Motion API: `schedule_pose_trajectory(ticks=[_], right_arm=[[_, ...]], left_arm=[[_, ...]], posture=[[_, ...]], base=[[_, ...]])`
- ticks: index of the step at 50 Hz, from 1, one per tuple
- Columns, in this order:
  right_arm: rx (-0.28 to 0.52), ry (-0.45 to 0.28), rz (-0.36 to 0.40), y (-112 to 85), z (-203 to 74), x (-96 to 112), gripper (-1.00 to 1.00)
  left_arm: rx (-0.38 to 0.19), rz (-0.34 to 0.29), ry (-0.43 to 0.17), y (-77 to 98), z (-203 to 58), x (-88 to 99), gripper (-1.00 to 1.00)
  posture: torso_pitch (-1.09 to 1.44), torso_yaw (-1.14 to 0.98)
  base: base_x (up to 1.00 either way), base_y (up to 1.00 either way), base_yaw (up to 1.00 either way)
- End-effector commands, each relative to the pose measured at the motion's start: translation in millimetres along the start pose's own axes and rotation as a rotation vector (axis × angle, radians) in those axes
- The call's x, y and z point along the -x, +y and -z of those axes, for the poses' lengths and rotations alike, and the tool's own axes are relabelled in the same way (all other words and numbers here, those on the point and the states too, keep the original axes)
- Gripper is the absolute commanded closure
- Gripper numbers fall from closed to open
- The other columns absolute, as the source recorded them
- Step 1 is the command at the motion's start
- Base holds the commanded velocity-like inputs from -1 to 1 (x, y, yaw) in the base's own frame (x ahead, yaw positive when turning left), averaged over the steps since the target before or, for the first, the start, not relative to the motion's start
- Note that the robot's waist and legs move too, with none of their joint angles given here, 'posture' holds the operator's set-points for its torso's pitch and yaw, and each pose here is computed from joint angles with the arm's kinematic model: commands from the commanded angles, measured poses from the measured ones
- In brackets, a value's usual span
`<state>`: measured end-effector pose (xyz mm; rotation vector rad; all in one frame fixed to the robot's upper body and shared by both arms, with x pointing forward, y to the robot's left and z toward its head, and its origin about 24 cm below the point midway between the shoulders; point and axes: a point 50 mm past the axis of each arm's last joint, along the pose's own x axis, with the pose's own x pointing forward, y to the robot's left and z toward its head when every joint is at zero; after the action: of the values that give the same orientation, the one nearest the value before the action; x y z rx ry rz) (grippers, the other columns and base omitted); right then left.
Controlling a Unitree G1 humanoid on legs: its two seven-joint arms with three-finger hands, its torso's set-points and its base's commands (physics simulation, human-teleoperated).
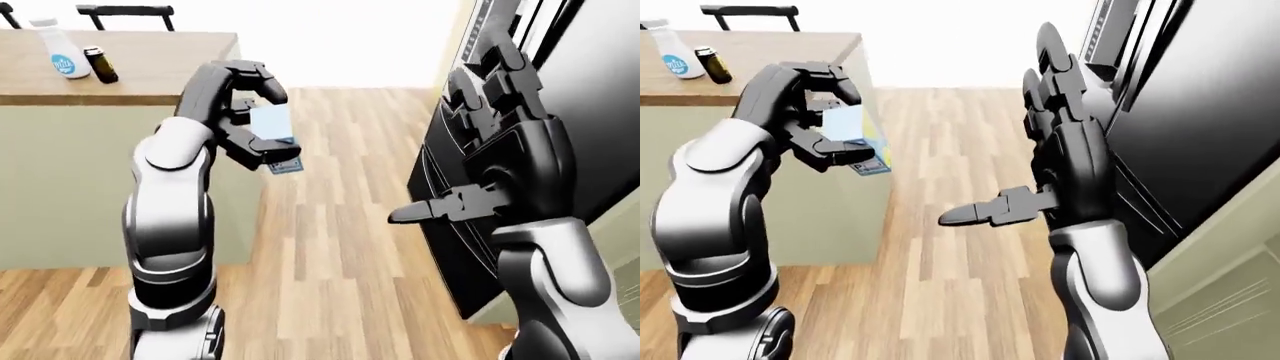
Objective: Move the drinks to the dining counter.
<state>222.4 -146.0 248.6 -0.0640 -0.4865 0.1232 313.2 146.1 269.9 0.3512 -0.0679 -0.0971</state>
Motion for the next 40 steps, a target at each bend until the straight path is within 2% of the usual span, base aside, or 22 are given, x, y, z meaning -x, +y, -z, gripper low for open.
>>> schedule_pose_trajectory(ticks=[1, 5, 9, 33, 40], right_arm=[[0.005, -0.072, -0.004, 1.9, -11.3, -1.7, -1.0], [-0.019, -0.082, 0.011, -0.5, -11.8, -1.2, -1.0], [-0.026, -0.082, -0.009, 1.7, -10.2, 0.8, -1.0], [-0.022, -0.088, 0.006, -0.1, -12.8, -0.6, -1.0], [-0.034, -0.089, 0.016, -2.1, -14.5, -1.1, -1.0]], left_arm=[[-0.015, -0.022, -0.104, 7.4, -21.7, 4.4, 1.0], [-0.014, -0.021, -0.102, 6.5, -19.4, 4.1, 1.0], [-0.012, -0.02, -0.101, 6.2, -18.8, 4.8, 1.0], [-0.013, 0.003, -0.113, 3.0, -20.4, 7.2, 1.0], [-0.012, 0.002, -0.116, 3.4, -22.3, 7.8, 1.0]], posture=[[0.0, 0.0], [0.0, 0.0], [0.0, 0.0], [0.0, 0.0], [0.0, 0.0]], base=[[0.0, 0.8, 0.0], [0.0, 0.07, 0.0], [0.0, 0.0, 0.16], [0.0, 0.0, 1.0], [0.03, 0.0, 0.09]])
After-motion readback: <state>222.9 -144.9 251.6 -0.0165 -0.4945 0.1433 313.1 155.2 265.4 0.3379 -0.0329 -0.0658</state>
